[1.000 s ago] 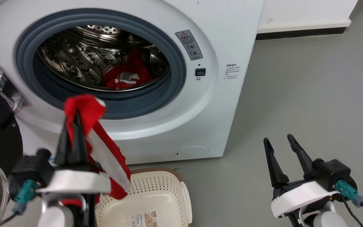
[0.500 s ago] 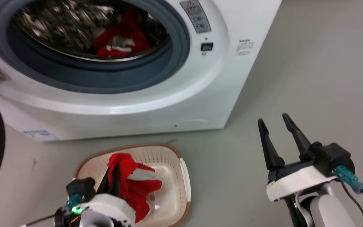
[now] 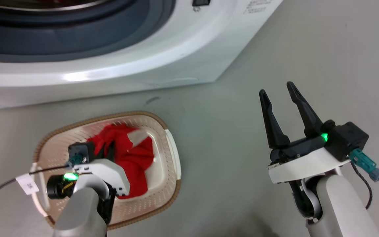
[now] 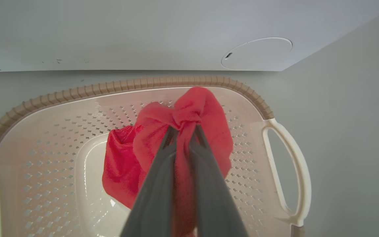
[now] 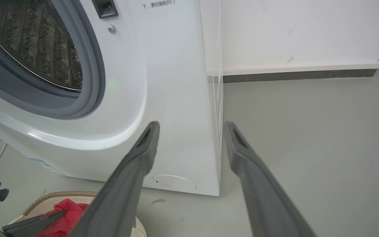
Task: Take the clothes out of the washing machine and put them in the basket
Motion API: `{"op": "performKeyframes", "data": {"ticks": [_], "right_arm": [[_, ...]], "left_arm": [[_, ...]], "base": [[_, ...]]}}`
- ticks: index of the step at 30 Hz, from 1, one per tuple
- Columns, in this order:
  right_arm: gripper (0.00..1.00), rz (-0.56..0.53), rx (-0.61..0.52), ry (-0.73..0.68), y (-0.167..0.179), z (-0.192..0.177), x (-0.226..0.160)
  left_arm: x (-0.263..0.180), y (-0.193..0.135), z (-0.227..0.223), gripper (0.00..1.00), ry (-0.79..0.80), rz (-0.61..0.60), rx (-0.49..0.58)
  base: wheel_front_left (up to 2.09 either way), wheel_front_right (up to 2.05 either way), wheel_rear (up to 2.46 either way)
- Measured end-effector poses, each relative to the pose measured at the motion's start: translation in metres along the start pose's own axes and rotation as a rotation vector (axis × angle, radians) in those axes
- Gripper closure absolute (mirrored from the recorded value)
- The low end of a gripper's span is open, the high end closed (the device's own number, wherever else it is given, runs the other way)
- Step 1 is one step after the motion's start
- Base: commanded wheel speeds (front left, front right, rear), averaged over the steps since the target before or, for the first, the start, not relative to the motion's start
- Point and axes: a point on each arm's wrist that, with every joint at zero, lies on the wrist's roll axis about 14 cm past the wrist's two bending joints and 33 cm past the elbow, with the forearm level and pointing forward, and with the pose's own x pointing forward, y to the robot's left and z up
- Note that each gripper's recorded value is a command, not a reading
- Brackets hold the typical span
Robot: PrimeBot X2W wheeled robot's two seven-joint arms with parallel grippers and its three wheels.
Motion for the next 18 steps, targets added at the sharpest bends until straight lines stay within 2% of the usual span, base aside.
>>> {"op": "performKeyframes", "data": {"ticks": [10,18], "right_arm": [[0.00,-0.037,0.004,0.066,-0.019,-0.033,0.011],[0.00,-0.048,-0.004,0.103,-0.027,-0.051,0.016]], "left_arm": [[0.032,0.007,-0.054,1.00,0.147,-0.011,0.033],[0.037,0.023,-0.087,1.00,0.235,0.046,0.016]], "base": [[0.00,0.00,0.00],[0.00,0.00,0.00]]}}
